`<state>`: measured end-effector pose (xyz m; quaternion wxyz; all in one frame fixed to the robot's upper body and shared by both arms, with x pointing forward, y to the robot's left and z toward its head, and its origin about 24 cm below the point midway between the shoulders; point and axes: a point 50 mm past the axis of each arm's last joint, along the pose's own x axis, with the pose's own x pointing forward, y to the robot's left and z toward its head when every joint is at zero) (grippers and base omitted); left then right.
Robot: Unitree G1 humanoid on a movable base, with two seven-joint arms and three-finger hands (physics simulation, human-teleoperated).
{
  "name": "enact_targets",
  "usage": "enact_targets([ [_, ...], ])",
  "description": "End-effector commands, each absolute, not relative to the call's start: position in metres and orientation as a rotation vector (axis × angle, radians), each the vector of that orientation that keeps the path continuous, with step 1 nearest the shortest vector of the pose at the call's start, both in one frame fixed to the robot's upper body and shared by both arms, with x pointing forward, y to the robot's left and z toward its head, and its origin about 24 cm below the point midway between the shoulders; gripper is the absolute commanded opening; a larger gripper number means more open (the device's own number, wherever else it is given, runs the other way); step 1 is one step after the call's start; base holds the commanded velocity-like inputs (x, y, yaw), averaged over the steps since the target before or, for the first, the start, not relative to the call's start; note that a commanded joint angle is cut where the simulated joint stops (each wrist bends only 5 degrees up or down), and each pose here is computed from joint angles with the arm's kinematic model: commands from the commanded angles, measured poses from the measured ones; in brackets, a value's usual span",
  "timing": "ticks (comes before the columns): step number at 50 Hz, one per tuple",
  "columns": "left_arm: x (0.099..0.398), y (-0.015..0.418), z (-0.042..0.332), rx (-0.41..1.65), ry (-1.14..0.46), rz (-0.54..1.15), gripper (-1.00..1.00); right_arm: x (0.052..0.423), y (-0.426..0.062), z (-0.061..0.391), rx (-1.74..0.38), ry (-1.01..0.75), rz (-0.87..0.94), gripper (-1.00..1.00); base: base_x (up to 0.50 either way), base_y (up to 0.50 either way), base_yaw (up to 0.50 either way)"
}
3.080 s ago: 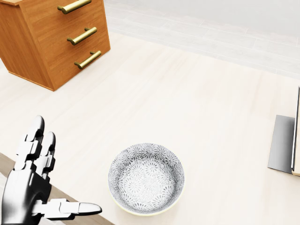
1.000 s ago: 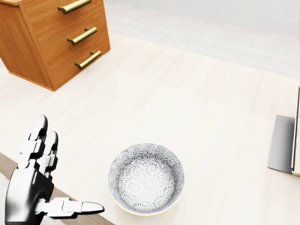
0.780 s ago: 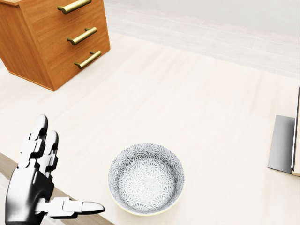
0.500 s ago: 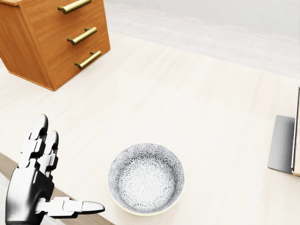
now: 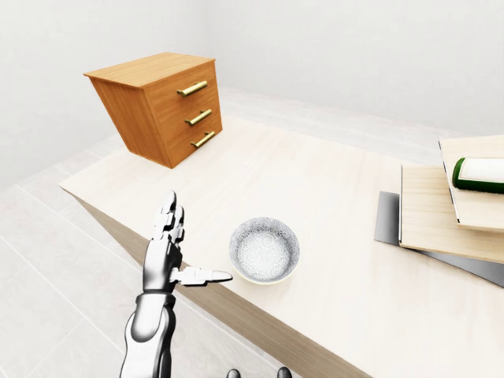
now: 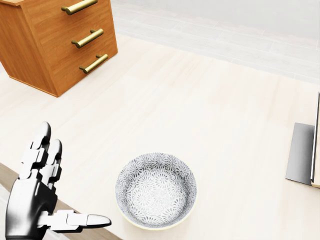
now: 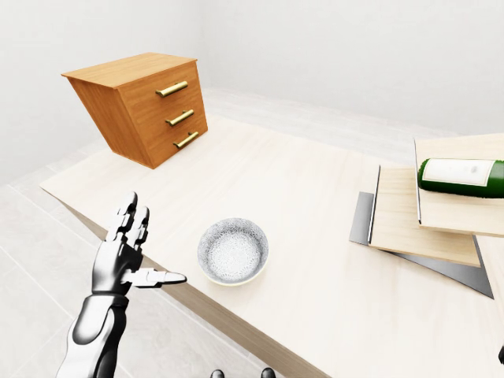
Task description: Put the wine bottle on the wine rack.
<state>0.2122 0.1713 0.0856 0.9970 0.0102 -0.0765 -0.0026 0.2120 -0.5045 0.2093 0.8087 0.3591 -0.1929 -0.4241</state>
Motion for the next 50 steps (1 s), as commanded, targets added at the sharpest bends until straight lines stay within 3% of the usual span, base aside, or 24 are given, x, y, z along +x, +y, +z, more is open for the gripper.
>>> enact_targets([
  [1, 0.213, 0.171, 0.084, 0.02, -0.151, -0.006, 1.0, 0.147, -0.518, 0.123, 0.624, -0.079, -1.135, 1.0, 0.0, 0.0, 0.0],
  [50, 0.214, 0.171, 0.084, 0.015, -0.154, -0.011, 1.0, 0.072, -0.54, 0.136, 0.543, -0.131, -1.179, 1.0, 0.0, 0.0, 0.0],
])
